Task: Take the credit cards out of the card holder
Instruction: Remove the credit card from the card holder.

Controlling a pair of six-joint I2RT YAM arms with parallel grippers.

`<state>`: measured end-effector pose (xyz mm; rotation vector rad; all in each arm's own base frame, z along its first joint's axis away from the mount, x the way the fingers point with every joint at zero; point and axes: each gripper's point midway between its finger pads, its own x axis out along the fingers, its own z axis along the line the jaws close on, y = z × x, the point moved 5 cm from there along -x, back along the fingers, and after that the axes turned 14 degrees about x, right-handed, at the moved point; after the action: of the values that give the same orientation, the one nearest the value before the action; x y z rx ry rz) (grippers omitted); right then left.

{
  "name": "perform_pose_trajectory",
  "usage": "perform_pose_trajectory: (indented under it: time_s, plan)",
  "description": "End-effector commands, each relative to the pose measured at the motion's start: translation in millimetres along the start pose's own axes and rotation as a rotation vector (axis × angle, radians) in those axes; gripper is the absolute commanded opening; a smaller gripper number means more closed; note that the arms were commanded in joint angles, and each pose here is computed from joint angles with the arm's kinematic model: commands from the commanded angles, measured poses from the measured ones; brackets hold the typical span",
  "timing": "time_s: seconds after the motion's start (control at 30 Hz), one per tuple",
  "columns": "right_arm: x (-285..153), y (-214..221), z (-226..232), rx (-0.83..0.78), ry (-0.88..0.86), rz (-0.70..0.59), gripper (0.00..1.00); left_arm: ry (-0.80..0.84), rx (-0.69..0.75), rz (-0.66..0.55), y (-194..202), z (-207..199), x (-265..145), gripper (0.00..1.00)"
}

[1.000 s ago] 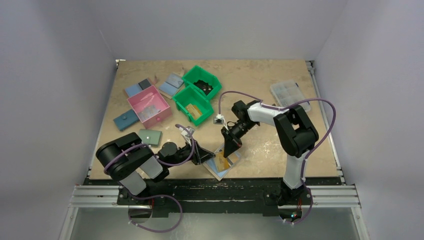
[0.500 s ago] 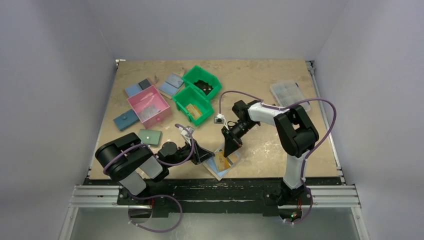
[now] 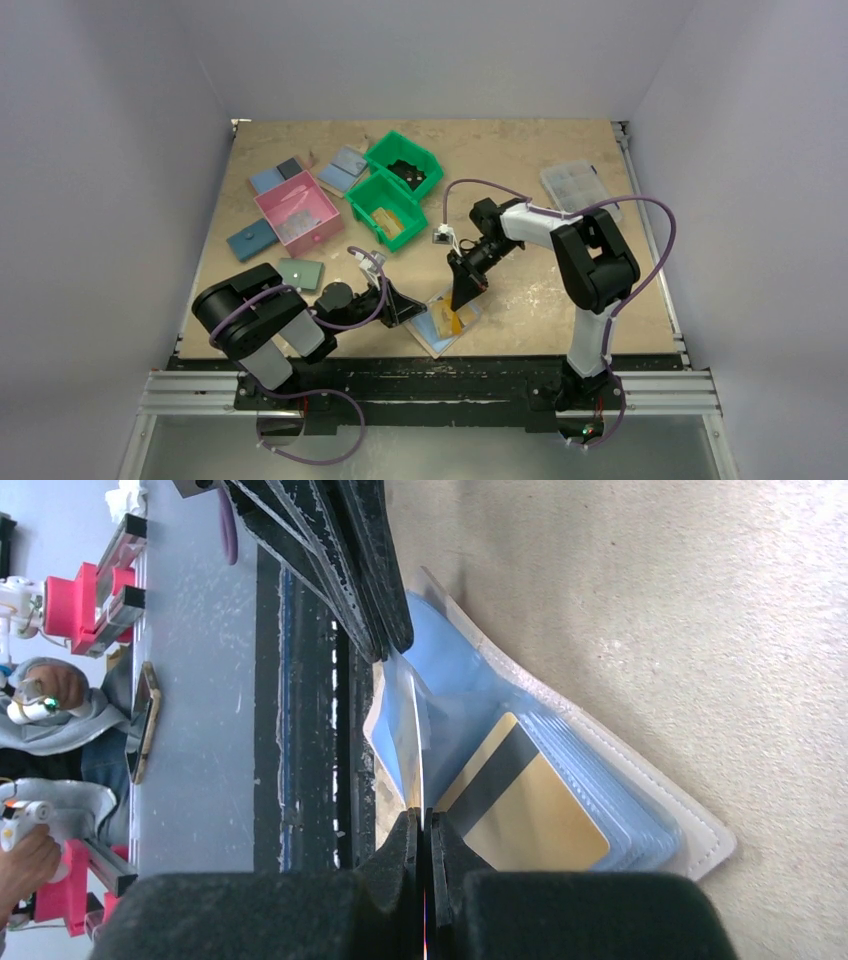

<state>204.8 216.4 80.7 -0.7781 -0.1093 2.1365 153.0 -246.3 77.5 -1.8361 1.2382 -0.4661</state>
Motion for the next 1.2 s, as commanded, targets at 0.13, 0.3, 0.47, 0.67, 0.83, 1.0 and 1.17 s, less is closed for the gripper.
perform_pose_trajectory:
  time_s: [0.13, 0.3, 0.47, 0.67, 0.83, 1.0, 1.17]
  plan:
    - [-8.8, -7.6, -0.8, -0.04, 0.042, -0.009, 0.0, 0.042, 0.009, -0.038, -7.2, -4.7, -1.5, 0.0]
    - [-20.7, -7.9, -10.1, -0.003, 0.098, -0.033, 0.0, -0.043, -0.025, -0.02, -2.9, 10.7, -2.5, 0.0]
    - [-35.4, -6.6, -13.7, 0.009, 0.156, -0.049, 0.0, -0.15, -0.051, 0.001, -2.3, 27.3, 1.4, 0.0]
    - [-49.8, -9.0, -9.0, -0.014, 0.188, -0.085, 0.0, -0.302, -0.029, 0.035, -12.7, 44.2, 10.2, 0.0]
    - [-62.7, -12.8, 3.2, -0.071, 0.187, -0.127, 0.0, -0.46, 0.034, 0.025, -32.7, 48.1, -8.3, 0.11]
    - [-68.3, -15.2, 16.6, -0.131, 0.157, -0.142, 0.0, -0.513, 0.078, -0.029, -51.9, 38.2, -32.6, 0.21]
    - [-74.8, -18.7, 32.0, -0.194, 0.144, -0.173, 0.0, -0.542, 0.094, -0.109, -66.5, 27.8, -57.8, 0.32]
